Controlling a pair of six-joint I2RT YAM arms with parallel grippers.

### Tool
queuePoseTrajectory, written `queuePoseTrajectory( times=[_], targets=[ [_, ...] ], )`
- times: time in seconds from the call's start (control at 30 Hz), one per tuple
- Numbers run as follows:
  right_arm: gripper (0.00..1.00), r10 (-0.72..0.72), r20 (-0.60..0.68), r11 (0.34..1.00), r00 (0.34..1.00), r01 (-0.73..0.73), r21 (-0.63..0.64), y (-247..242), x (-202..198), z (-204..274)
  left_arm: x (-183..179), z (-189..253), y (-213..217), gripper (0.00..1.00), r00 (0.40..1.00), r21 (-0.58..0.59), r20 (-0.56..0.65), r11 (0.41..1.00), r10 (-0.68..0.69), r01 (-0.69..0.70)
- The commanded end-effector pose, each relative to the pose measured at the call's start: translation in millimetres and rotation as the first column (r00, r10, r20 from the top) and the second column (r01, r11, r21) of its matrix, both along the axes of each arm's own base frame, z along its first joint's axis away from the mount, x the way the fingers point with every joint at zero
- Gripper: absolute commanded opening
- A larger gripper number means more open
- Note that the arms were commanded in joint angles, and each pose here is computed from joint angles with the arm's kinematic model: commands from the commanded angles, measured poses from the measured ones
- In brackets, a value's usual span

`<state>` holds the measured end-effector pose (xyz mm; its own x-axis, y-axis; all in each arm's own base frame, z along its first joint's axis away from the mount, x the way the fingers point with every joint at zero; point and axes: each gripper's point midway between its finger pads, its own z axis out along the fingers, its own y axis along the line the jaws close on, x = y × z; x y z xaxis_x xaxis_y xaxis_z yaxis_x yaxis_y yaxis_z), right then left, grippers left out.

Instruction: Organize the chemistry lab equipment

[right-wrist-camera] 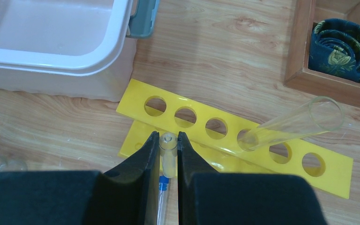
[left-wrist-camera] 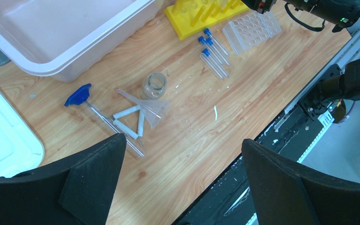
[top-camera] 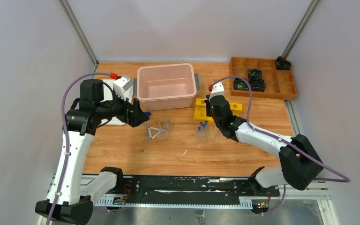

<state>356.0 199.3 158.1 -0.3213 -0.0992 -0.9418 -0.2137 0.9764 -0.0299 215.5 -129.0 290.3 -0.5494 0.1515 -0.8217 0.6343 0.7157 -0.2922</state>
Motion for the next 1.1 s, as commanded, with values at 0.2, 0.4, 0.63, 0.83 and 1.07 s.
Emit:
queuePoseTrajectory(
  times=[0.2,0.4,0.63,0.83,1.07],
  targets=[
    [0.0,-0.05,0.012,0.999,0.999,0.05,0.017,-8.6,10.0,-5.0,-5.4,3.7,-3.1,1.0,0.999,-0.005,0.022,1.0,-0.03,0.03],
    [0.0,-0.046,0.003,0.999,0.999,0.046,0.021,-5.9,12.4,-10.7,-6.0,3.9,-3.5,1.0,0.999,-0.007,0.023,0.999,-0.032,0.032],
    [0.0,-0.047,0.017,0.998,0.999,0.046,0.032,-5.9,12.6,-3.5,-7.0,5.5,-3.0,1.0,0.999,-0.005,0.033,0.999,-0.032,0.033],
    [0.0,-0.049,0.075,0.996,0.996,0.043,0.078,-8.2,9.9,27.4,-7.4,5.1,-3.5,1.0,0.999,-0.006,0.033,0.999,-0.037,0.038],
    [0.0,-0.032,0.067,0.995,0.997,0.026,0.098,-2.8,10.0,32.5,-7.9,5.0,-4.9,1.0,0.999,-0.012,0.029,0.999,-0.046,0.046]
  ],
)
